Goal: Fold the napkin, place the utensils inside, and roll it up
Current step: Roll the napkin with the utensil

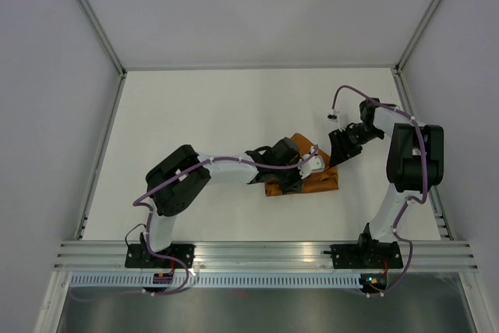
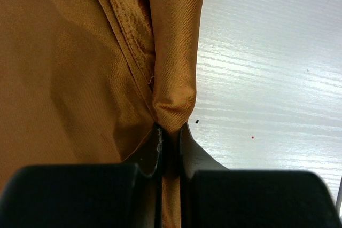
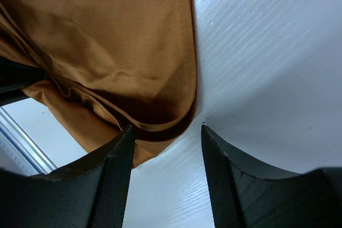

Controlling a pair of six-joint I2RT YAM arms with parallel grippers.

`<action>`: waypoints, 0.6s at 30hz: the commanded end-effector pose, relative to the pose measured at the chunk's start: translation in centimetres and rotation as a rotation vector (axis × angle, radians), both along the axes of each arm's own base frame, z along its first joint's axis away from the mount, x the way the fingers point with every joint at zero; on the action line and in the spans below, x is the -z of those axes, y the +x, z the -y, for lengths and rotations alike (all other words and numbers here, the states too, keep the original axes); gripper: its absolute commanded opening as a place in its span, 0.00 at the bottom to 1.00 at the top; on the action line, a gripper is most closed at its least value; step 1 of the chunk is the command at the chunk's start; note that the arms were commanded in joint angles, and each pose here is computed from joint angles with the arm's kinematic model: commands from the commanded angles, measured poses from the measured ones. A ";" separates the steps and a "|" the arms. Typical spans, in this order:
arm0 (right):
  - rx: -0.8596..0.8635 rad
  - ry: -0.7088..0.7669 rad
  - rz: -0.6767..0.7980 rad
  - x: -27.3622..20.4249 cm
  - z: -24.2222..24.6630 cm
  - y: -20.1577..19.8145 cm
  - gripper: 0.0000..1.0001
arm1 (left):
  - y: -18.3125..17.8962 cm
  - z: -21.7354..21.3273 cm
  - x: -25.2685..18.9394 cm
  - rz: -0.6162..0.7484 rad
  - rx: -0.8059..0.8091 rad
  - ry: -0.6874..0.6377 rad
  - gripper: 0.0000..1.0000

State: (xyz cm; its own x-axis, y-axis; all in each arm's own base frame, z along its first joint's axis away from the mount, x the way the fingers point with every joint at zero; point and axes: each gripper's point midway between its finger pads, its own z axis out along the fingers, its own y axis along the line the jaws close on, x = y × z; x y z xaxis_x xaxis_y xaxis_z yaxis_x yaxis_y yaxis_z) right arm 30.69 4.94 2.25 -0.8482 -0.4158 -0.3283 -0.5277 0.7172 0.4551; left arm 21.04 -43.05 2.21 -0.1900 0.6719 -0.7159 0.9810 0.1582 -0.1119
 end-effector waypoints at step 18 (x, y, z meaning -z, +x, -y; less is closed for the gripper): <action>0.007 0.141 -0.147 1.1 0.7 -2.1 0.61 | -2.4 -2.6 4.6 -0.167 -0.017 0.153 0.02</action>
State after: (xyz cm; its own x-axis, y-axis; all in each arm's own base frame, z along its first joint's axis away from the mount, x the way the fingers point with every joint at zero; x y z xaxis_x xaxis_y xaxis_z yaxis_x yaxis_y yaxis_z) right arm 28.32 5.19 2.54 -0.9174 -0.3153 -0.2428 -0.3938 0.6310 0.6685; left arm 20.96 -43.47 2.20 -0.2127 0.6663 -0.7147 0.9771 0.1533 -0.1478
